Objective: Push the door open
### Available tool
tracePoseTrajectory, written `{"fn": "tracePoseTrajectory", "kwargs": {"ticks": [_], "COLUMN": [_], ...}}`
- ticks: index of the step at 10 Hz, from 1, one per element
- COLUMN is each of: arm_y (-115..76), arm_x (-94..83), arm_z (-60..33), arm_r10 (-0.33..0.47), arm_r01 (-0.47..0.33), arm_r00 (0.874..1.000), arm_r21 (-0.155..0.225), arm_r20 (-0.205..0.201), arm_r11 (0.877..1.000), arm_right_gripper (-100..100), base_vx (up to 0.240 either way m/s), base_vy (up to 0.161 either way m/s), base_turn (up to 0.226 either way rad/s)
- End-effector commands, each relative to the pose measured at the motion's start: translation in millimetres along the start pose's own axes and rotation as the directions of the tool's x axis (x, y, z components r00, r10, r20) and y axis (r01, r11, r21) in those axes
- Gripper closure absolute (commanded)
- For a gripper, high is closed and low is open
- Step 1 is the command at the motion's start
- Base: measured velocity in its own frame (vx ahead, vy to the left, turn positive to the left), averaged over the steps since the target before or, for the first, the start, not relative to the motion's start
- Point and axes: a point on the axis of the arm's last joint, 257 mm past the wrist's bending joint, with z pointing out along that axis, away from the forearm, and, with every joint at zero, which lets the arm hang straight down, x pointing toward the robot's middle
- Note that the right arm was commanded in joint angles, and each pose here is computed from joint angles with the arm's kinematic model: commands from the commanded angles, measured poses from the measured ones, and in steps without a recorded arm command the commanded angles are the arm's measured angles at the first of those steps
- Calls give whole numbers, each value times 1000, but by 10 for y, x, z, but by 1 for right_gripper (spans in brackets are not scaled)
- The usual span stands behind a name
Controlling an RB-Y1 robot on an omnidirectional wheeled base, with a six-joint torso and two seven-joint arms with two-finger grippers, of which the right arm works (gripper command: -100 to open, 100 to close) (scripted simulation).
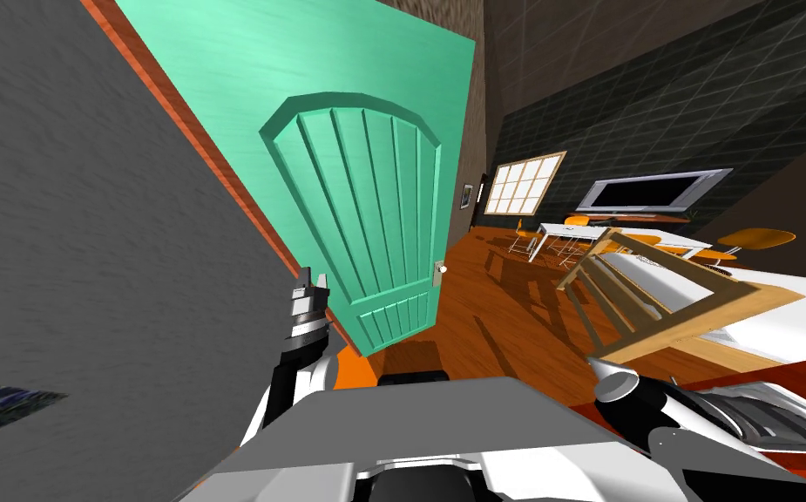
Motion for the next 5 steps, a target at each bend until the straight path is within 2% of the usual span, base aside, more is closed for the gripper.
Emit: {"fn": "tracePoseTrajectory", "kwargs": {"ticks": [1, 2, 3, 4, 5], "arm_y": [12, -9, -63, -51, -48], "arm_x": [-90, -146, -149, -278, -307], "arm_z": [27, 25, 2, 25, 29], "arm_r10": [-2, -4, -8, -10, -10], "arm_r01": [2, 3, 7, 9, 8], "arm_r00": [999, 998, 999, 996, 996], "arm_r21": [5, 12, 20, 18, 17], "arm_r20": [38, 57, 47, 84, 92], "arm_r11": [1000, 1000, 1000, 1000, 1000], "arm_right_gripper": [100, 100, 100, 100, 100], "base_vx": [33, 24, -1, 14, 15], "base_vy": [-96, -133, -59, -113, -150], "base_turn": [59, 102, -2, -26, 2]}}
